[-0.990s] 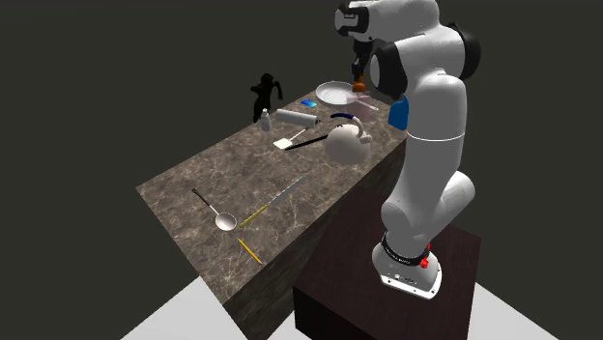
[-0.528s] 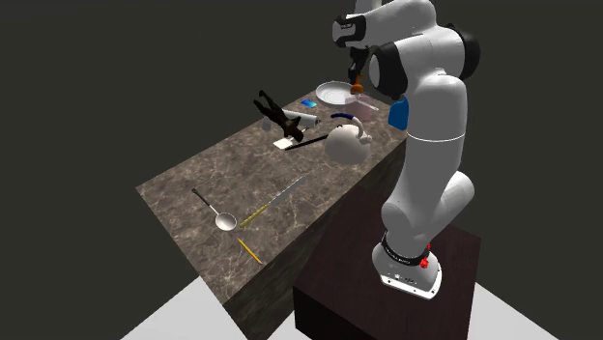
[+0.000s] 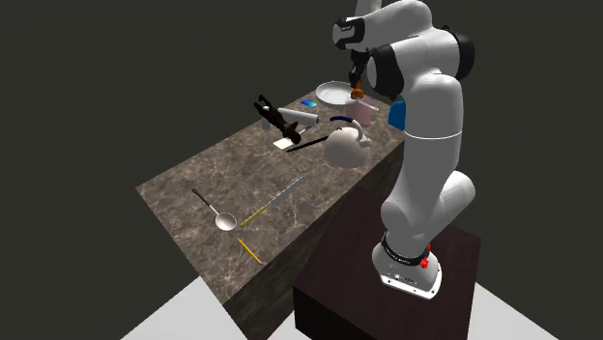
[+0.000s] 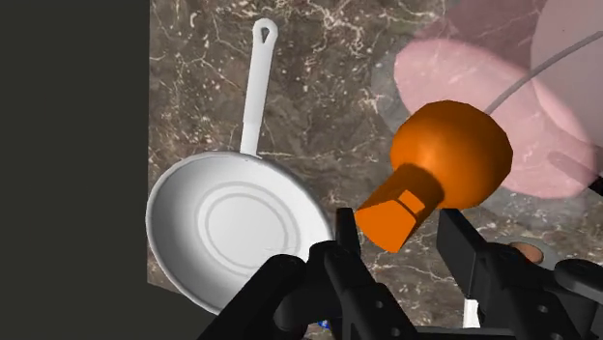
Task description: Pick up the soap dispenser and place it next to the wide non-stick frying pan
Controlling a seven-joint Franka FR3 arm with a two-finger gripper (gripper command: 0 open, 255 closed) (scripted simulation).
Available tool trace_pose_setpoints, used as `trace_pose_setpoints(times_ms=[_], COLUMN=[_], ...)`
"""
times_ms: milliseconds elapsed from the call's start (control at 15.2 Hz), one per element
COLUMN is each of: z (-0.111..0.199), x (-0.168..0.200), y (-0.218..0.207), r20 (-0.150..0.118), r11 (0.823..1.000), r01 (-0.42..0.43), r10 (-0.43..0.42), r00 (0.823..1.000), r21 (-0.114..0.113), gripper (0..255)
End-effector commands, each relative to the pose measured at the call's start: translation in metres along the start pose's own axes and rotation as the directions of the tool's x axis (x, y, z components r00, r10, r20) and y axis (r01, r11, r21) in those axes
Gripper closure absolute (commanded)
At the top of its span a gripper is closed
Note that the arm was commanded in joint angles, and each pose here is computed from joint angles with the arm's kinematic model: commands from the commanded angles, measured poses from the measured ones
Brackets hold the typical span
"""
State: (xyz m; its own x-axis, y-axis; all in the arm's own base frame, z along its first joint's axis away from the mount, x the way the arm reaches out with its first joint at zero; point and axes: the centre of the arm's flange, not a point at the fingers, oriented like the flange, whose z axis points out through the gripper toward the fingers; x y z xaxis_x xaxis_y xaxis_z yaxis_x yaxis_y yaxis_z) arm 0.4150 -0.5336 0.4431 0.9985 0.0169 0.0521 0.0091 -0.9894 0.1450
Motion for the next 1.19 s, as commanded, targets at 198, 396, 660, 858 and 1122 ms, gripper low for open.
trace_pose_setpoints(times_ms=[198, 396, 660, 858, 1122], z=[0.013, 0.003, -0.034, -0.034, -0.034], x=[-0.008, -0.010, -0.007, -0.007, -0.007], y=[-0.010, -0.019, -0.015, -0.015, -0.015], r20=[0.073, 0.075, 0.075, 0.075, 0.075], r11=[0.993, 0.993, 0.993, 0.993, 0.993], r01=[-0.001, -0.002, -0.002, -0.002, -0.002], r10=[-0.007, -0.007, -0.007, -0.007, -0.007], r00=[0.997, 0.997, 0.997, 0.997, 0.997], r21=[0.117, 0.116, 0.116, 0.116, 0.116], gripper=[0, 0, 0, 0, 0])
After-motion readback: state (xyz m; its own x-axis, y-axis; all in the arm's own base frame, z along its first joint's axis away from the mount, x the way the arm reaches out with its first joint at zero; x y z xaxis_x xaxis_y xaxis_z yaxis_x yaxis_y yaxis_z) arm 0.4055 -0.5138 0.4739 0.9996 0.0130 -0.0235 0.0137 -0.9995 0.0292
